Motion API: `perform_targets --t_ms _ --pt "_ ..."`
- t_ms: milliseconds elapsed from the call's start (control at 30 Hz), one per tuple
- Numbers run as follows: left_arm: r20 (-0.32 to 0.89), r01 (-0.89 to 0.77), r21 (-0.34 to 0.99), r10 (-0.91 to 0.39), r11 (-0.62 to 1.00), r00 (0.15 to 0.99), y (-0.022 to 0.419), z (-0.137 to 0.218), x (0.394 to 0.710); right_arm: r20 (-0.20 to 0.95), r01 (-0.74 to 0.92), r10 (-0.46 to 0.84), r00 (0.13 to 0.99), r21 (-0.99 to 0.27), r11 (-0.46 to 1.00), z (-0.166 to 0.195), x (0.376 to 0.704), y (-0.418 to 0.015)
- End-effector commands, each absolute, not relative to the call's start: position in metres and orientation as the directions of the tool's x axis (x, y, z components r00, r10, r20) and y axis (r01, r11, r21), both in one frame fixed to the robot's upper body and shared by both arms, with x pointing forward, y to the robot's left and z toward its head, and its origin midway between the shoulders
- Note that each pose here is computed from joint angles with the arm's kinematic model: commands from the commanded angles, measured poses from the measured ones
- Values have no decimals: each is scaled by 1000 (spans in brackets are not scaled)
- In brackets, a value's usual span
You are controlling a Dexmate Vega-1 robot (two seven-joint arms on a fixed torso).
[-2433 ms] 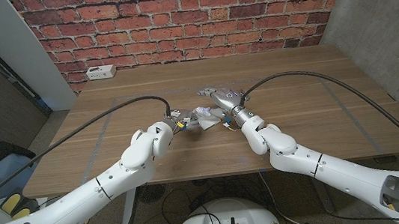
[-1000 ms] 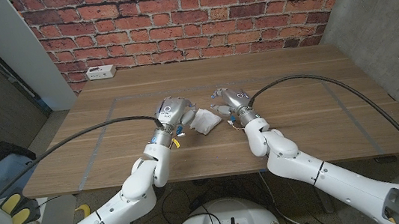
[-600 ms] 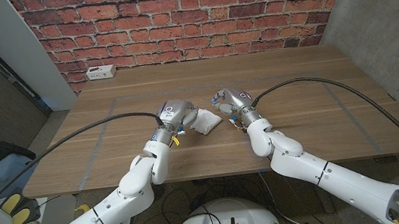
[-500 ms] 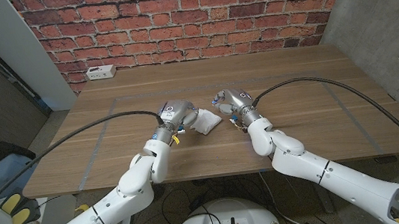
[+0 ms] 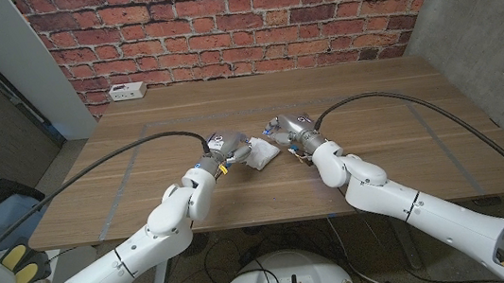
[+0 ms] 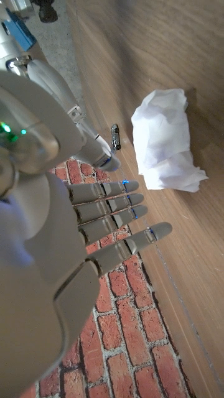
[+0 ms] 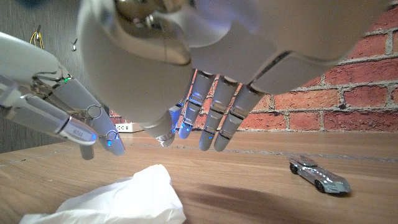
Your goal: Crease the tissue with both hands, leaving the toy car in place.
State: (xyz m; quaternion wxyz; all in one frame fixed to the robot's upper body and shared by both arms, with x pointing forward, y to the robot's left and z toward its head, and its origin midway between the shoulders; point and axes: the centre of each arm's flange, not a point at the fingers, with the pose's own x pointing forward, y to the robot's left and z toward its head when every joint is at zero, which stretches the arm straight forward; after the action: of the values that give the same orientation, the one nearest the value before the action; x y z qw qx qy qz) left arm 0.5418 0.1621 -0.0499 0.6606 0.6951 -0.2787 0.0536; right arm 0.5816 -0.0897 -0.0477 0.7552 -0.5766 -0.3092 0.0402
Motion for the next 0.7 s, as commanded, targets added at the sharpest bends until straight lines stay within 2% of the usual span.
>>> perform_targets --t_ms 33,700 --pt "336 -360 933 -340 -8 879 160 -49 550 314 219 453 834 -943 251 -44 584 -78" --pt "224 -252 966 -317 -51 922 159 -49 560 226 188 463 857 -974 128 -46 589 -60"
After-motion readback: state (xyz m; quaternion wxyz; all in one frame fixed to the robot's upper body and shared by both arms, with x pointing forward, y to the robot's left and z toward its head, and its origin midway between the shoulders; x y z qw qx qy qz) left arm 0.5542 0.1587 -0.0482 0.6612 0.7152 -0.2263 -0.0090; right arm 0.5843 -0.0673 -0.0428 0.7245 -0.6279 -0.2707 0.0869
